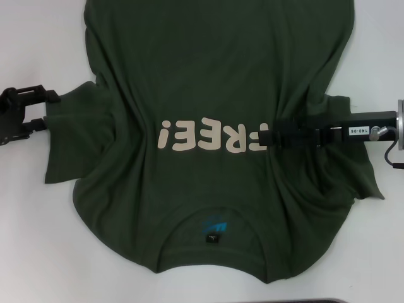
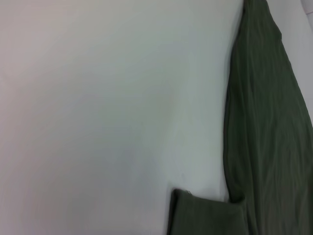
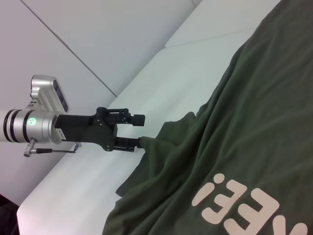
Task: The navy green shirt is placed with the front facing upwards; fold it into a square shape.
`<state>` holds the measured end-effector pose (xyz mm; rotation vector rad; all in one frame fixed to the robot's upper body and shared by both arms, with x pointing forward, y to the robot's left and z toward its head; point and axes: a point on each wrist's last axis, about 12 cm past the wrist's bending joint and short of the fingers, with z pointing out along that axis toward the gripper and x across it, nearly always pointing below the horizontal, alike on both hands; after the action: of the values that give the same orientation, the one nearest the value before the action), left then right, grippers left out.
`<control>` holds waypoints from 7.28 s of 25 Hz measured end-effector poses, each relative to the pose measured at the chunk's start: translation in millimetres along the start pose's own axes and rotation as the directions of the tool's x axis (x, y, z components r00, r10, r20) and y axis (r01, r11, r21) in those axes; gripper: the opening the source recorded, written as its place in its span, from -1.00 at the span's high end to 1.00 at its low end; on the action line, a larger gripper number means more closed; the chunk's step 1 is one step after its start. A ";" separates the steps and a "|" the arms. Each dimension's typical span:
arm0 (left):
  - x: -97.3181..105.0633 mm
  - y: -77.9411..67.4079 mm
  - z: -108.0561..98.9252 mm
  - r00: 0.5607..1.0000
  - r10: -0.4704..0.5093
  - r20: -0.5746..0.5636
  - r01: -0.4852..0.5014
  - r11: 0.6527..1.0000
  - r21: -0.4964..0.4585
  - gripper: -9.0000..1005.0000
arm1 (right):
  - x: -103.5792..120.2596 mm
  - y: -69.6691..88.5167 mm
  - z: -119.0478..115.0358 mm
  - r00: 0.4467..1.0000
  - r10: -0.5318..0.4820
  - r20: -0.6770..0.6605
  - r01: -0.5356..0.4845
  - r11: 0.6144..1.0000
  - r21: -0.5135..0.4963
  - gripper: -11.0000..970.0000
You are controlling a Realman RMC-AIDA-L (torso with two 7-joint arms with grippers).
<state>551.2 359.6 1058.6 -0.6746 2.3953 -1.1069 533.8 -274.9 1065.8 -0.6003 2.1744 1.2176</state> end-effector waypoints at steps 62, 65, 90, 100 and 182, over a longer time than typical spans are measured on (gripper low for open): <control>7.3 -14.4 14.5 0.996 0.050 -0.073 -0.049 0.999 0.016 -0.50 | 2.1 -1.8 -4.7 1.000 0.005 -0.002 -0.005 1.000 0.009 -0.89; 6.9 -14.6 14.3 0.996 0.049 -0.075 -0.048 0.999 0.015 -0.50 | 2.8 -2.3 -5.8 1.000 0.007 -0.001 -0.007 1.000 0.012 -0.89; 3.3 -23.6 13.0 0.986 0.114 -0.118 -0.112 0.993 0.022 0.75 | 2.1 -2.1 -7.1 1.000 0.009 0.005 -0.009 1.000 0.009 -0.89; -10.3 -22.3 -4.4 0.988 0.108 -0.107 -0.107 0.994 0.014 0.93 | 2.9 -2.4 -7.5 1.000 0.012 0.005 -0.012 1.000 0.011 -0.89; 32.1 -56.5 42.5 0.998 0.024 -0.065 -0.005 0.962 0.272 0.93 | 4.6 -3.7 -8.8 1.000 0.026 0.000 -0.026 0.999 0.020 -0.89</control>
<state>563.2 284.2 1072.3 -0.5325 2.2382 -1.4386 530.5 -284.8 1064.2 -0.5659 2.1978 1.2078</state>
